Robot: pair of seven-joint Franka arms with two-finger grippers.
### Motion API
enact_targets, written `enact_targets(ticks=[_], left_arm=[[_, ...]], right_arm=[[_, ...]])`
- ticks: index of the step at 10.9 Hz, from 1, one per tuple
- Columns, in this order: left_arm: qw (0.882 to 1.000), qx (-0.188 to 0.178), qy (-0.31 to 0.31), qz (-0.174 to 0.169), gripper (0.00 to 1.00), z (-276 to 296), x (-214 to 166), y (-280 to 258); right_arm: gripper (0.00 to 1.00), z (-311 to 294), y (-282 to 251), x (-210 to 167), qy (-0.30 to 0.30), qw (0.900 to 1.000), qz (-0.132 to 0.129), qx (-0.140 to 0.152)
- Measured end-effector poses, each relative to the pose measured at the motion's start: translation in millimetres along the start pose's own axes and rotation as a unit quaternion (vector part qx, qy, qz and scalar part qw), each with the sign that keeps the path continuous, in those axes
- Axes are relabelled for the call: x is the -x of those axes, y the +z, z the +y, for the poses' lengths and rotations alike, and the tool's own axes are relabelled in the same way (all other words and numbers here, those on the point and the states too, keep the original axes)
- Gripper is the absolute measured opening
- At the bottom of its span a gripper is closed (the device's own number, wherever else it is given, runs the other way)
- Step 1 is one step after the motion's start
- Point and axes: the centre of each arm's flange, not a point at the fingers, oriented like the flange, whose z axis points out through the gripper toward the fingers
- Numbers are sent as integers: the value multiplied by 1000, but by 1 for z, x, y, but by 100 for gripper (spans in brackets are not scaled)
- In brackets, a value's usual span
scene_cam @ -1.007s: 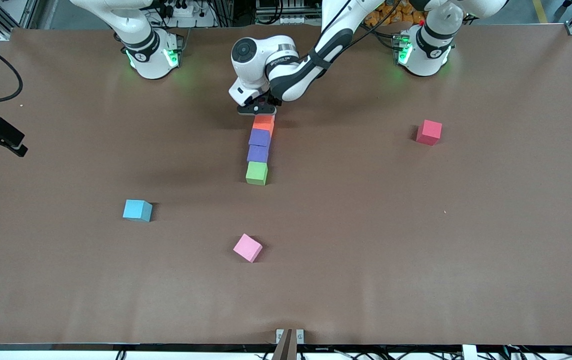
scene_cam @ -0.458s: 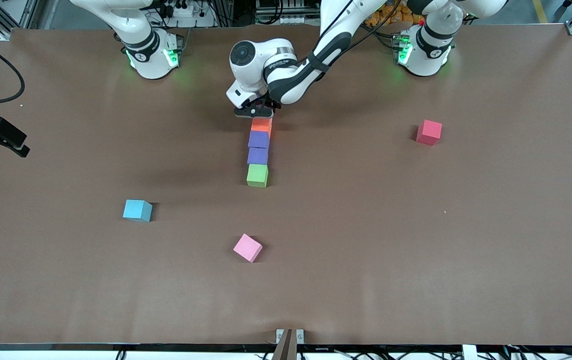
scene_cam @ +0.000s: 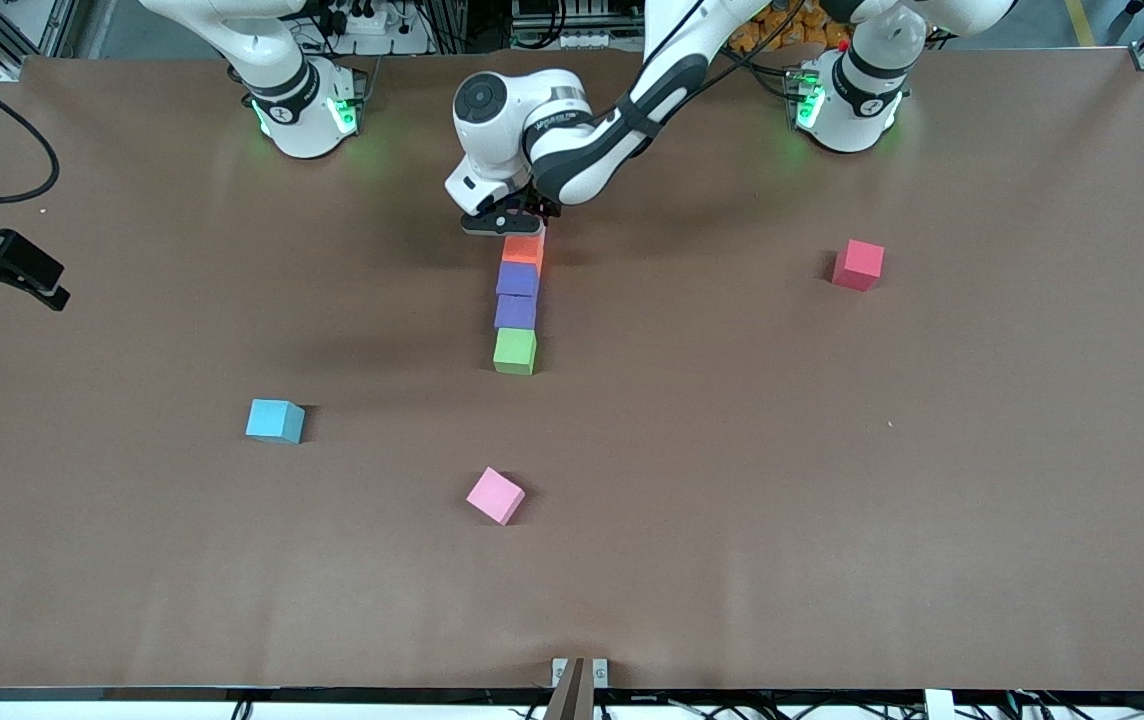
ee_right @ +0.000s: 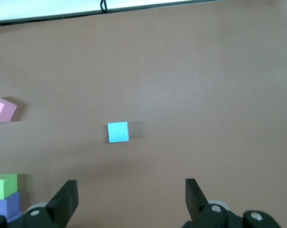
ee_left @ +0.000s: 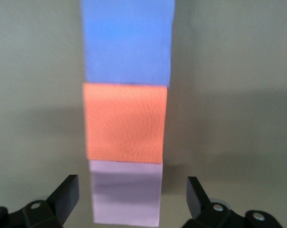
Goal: Arrange blocks into number 1
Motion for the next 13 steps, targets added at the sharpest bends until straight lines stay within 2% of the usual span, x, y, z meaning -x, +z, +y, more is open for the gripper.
enact_targets(ticks=[2,4,7,9,11,13], left_arm=[[999,-3,-31,25,100,-25,-35,-57],[996,2,-73,48,100,-74,-94,-109],[991,15,-111,73,100,-187,-204,-159],[989,9,-124,81,100,-267,-260,-185],[986,8,-141,93,100,-348,-302,-212],[980,7,-170,104,100,-414,-321,-233]], right_arm=[[100,0,0,1,0,1000,-3,0],[100,2,0,1,1,1000,-4,1],[100,4,-1,0,3,1000,-4,1],[100,3,0,0,3,1000,-6,1],[100,2,0,0,2,1000,-6,1],[100,2,2,0,2,1000,-10,1]])
